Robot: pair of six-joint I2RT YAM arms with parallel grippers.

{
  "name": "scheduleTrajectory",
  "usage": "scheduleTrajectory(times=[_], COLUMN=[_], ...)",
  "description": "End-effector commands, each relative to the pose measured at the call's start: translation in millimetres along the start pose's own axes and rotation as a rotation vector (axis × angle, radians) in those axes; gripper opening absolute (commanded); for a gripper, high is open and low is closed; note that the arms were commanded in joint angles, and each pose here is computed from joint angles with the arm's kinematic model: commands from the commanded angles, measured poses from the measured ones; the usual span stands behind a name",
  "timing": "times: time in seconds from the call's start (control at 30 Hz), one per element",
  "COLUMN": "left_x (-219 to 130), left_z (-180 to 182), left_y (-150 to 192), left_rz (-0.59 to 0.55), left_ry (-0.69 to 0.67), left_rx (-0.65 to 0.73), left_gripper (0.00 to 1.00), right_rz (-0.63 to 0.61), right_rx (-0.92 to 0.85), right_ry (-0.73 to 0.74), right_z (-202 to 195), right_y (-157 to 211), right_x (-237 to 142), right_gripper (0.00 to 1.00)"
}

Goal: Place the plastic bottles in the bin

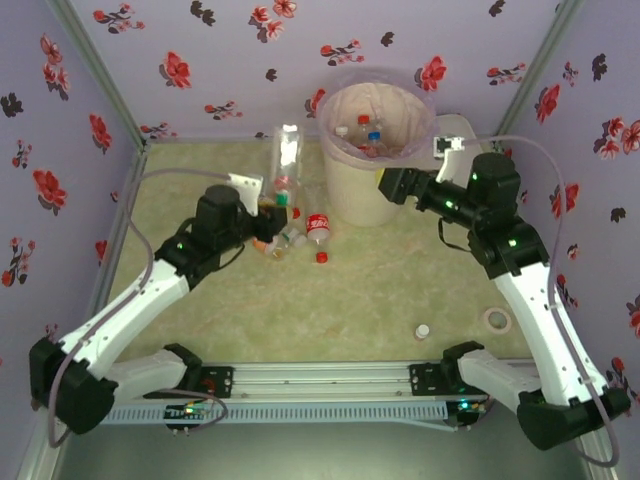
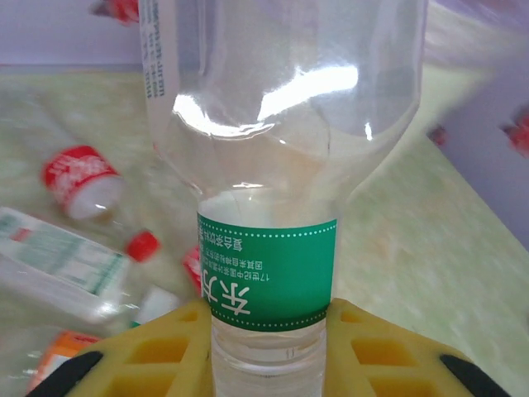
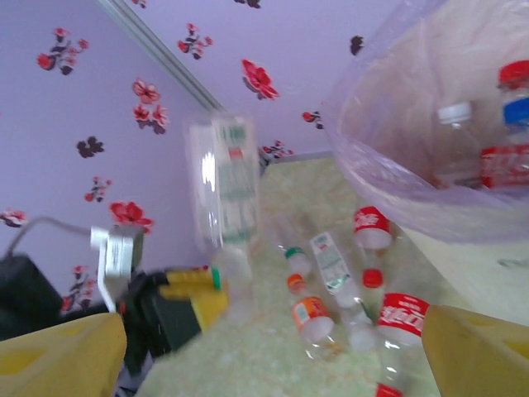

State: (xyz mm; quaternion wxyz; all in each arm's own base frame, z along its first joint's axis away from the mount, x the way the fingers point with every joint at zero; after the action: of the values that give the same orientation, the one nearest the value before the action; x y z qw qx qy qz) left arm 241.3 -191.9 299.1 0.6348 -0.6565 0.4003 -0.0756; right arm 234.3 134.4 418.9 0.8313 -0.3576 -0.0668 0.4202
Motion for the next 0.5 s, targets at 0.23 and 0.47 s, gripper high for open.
scheduleTrajectory(times=[0.23, 0.47], left_x=[1, 2], left_z=[-72, -83], left_y=[23, 18], left_rz=[0.0, -0.004], left_ry=[0.279, 0.336], left_rx=[0.19, 0.218], left_gripper=[0.0, 0.0], right_rz=[0.126, 0.152], right_rx=[-0.057, -0.115], right_ry=[-0.165, 0.033], right_z=[38, 13], right_y=[6, 8], right_x=[51, 58], right_gripper=[1.0, 1.0])
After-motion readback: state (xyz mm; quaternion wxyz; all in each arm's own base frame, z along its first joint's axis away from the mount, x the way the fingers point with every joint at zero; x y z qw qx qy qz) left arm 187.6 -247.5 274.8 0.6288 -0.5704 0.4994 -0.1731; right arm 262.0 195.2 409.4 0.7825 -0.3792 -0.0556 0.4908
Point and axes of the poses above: each hand's point on the last joint's axis, 136 mm out from that joint toward the fingers, its own x axis out along the fingers, its own z axis along the line the jaws close on, y = z × x, the point moved 7 cm from there along -x, back along the fingers, and after that the axes turned 10 degrees about x, right-handed, at the moved point
